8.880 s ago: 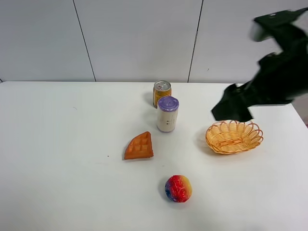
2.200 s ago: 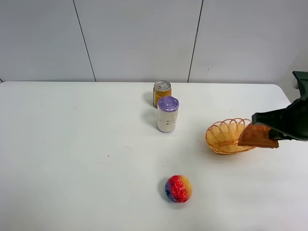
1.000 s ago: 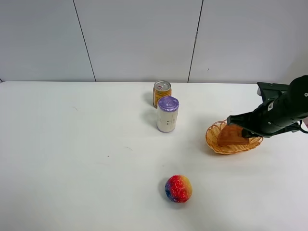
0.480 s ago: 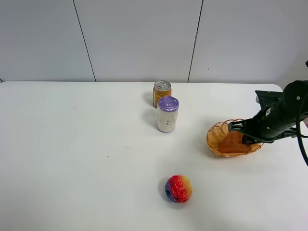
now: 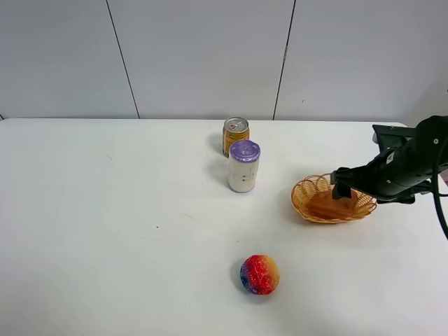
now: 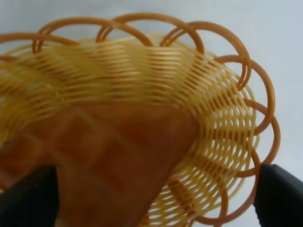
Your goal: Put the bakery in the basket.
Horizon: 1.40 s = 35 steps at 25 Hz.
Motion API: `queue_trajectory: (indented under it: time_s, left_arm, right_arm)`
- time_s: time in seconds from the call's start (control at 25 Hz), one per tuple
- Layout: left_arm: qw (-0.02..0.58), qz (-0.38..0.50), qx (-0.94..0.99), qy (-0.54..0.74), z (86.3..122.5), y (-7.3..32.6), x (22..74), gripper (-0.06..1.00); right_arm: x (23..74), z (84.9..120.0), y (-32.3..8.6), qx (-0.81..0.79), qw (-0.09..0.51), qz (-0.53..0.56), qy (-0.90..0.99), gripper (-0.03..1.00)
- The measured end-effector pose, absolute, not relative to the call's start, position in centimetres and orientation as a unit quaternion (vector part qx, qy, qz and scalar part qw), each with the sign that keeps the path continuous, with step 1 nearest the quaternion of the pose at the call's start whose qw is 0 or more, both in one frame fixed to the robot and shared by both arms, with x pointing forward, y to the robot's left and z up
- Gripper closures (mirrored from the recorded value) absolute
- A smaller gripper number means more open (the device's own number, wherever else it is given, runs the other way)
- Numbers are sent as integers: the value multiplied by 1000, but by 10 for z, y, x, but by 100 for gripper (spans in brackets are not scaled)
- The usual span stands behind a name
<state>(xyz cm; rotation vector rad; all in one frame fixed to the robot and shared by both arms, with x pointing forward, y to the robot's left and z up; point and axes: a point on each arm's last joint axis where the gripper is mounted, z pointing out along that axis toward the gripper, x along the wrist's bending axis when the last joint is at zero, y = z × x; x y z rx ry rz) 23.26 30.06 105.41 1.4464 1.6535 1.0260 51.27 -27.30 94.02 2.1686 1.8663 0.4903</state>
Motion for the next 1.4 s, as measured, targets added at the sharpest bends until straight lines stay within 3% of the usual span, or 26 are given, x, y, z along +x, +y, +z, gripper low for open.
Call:
queue_trajectory:
  time_s: [0.48,0.76,1.2,1.4]
  left_arm:
    - [351,396,559,639,1054,301,233,-5]
    - [351,396,559,639,1054,301,233,-5]
    - [349,398,559,639,1054,301,233,-5]
    - [351,396,559,639,1054,301,233,-5]
  right_arm:
    - [469,1021,-272,725,142,251,625,14]
    - [423,1074,-281,701,204,332,597,14]
    - [297,1090,-304,700,316,333,546,14]
    - [260,1077,-303,699,332,318,548,14]
